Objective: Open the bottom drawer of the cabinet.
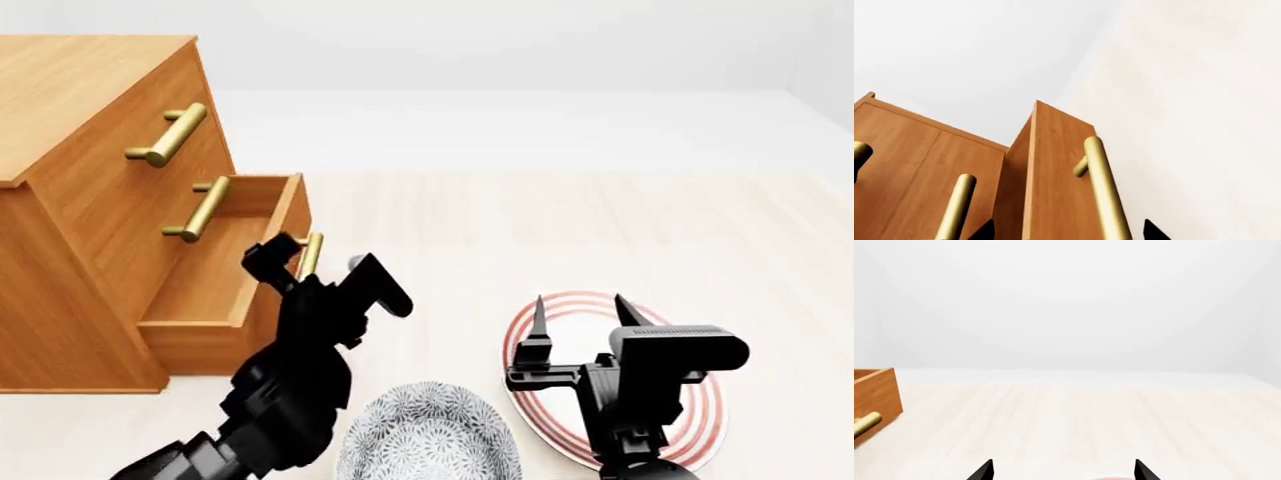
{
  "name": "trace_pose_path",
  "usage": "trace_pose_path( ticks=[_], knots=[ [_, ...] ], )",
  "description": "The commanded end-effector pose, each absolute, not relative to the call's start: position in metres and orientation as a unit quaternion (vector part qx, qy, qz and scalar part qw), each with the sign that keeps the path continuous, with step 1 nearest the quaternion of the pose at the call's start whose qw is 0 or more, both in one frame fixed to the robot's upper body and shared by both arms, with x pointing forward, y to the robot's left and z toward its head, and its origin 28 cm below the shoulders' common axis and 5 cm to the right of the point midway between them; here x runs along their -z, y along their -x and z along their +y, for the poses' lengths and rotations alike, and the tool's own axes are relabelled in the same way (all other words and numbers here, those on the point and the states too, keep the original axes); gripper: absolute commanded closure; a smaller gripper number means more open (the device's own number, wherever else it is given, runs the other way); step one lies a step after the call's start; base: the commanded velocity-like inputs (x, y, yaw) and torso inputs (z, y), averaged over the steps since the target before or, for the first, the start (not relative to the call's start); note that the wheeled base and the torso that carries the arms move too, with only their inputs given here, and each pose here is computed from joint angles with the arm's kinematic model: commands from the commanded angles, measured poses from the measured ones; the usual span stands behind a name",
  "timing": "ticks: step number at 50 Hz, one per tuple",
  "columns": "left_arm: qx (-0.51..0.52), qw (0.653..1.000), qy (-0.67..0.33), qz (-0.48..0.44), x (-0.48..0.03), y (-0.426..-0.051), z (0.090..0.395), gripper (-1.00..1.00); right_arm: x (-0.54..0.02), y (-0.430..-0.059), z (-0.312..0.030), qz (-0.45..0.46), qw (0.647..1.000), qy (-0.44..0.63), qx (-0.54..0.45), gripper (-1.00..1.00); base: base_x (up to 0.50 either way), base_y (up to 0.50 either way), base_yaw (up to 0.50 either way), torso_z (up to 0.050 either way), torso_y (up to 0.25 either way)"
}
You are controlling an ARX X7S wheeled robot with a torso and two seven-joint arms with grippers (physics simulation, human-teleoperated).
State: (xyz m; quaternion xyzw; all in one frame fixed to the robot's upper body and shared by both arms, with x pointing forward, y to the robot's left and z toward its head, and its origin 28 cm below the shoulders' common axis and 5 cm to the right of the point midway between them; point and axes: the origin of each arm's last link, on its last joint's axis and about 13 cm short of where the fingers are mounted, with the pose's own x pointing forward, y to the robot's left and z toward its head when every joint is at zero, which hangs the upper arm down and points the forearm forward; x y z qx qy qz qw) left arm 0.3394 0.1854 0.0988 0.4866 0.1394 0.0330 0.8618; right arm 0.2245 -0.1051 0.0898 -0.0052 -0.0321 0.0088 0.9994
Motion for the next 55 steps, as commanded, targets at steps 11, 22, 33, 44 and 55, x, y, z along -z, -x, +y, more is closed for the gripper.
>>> trace_pose_path(
  ticks=[11,22,33,44,55],
  knots=[
    [-0.032,0.972,-0.228,0.036,-0.197,-0.320,0.185,-1.00,-0.089,-0.226,-0.105,-0.031,0.999,0.005,-0.011,-1.00,0.00,0.00,0.00,0.000,0.000],
    [-0.057,0.984,-0.111,0.129,-0.208,-0.341,0.197,-1.00,-0.091,-0.225,-0.105,-0.035,0.999,0.006,-0.011,-1.00,0.00,0.00,0.00,0.000,0.000],
    [-0.081,0.968,-0.087,0.223,-0.198,-0.358,0.204,-1.00,-0.091,-0.225,-0.106,-0.036,0.999,0.005,-0.010,-1.00,0.00,0.00,0.00,0.000,0.000],
    [-0.073,0.951,-0.062,0.294,-0.193,-0.360,0.208,-1.00,-0.091,-0.225,-0.105,-0.035,0.999,0.004,-0.011,-1.00,0.00,0.00,0.00,0.000,0.000],
    [-0.068,0.940,-0.052,0.329,-0.183,-0.365,0.212,-1.00,-0.089,-0.226,-0.104,-0.033,0.999,0.003,-0.011,-1.00,0.00,0.00,0.00,0.000,0.000]
  ],
)
